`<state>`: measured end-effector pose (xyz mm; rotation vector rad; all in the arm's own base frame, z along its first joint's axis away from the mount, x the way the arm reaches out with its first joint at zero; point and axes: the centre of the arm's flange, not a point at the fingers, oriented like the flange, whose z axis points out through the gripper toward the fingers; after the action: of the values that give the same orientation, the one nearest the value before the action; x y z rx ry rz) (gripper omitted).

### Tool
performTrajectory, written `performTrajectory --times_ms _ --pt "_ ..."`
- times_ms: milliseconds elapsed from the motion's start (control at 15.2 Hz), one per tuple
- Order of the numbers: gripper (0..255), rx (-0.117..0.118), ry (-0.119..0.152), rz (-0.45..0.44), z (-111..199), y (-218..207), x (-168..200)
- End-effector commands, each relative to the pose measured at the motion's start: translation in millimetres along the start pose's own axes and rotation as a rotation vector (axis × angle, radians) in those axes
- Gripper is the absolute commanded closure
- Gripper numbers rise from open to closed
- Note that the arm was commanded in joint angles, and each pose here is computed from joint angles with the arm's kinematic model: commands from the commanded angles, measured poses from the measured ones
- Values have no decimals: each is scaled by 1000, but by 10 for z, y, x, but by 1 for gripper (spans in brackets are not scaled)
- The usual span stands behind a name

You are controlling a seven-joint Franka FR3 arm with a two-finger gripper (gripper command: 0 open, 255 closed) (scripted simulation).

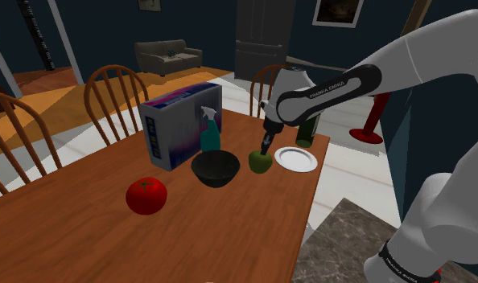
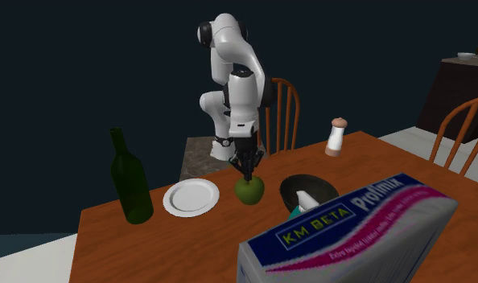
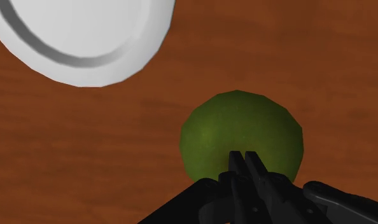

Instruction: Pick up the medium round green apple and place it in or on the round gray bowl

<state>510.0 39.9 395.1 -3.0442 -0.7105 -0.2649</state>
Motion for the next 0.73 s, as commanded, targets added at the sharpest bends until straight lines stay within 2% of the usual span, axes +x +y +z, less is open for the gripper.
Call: performTrajectory --times_ms 0,660 --pt "255 0 0 0 -90 -4 21" --pt "255 0 0 0 -610 14 108"
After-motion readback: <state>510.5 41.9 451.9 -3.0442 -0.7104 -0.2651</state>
